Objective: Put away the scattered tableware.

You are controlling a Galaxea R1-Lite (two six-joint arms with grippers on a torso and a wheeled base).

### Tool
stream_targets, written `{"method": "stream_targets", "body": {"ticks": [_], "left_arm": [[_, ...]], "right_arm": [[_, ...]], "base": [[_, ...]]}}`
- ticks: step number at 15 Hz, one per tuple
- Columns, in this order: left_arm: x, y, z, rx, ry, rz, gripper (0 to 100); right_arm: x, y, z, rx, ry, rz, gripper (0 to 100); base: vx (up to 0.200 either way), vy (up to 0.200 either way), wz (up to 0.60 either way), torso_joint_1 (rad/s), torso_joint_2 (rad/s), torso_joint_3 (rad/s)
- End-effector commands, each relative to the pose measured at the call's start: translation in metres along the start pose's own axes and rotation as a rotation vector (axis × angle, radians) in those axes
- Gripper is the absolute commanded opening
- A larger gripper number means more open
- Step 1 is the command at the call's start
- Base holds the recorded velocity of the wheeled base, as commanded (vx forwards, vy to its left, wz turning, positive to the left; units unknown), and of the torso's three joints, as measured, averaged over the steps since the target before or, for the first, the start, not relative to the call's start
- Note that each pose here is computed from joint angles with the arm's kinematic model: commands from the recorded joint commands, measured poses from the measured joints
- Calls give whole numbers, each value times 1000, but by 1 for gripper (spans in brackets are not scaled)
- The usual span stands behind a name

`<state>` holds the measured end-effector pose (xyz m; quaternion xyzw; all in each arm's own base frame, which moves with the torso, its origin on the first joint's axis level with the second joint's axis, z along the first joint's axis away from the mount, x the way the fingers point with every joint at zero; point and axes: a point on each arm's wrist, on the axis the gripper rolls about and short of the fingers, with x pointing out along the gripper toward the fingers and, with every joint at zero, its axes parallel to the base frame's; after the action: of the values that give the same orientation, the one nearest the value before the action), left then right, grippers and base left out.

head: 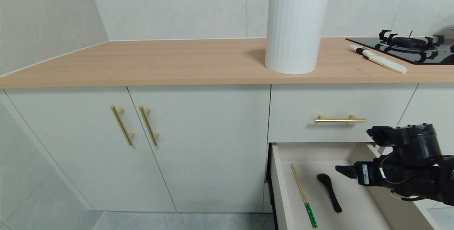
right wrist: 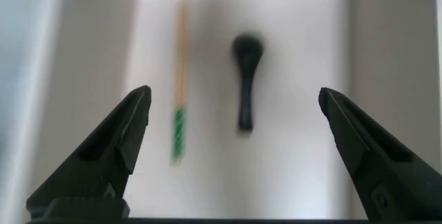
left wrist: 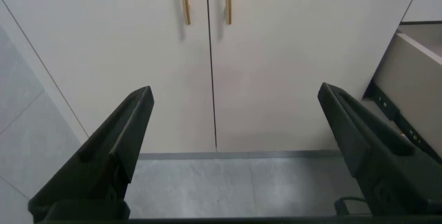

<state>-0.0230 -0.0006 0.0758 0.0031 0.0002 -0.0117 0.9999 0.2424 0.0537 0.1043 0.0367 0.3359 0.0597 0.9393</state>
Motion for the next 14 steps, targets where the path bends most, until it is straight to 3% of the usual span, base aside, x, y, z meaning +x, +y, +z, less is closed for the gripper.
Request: {"method": "stream_targets", "body": {"ticks": [1, 5, 14], "left_arm": [[0, 0, 0, 0, 0, 0, 100], [0, 0, 0, 0, 0, 0, 100], [0, 0, 0, 0, 0, 0, 100]], "right_arm": [[-59, 4, 21, -18, -91, 119, 100], [-71, 11, 18, -43, -48, 161, 100], [-70, 16, 8, -109, 18, 178, 100]], "base": [[0, 0, 0, 0, 0, 0], [0, 0, 0, 0, 0, 0], [-200, 0, 0, 1, 2, 7]]}}
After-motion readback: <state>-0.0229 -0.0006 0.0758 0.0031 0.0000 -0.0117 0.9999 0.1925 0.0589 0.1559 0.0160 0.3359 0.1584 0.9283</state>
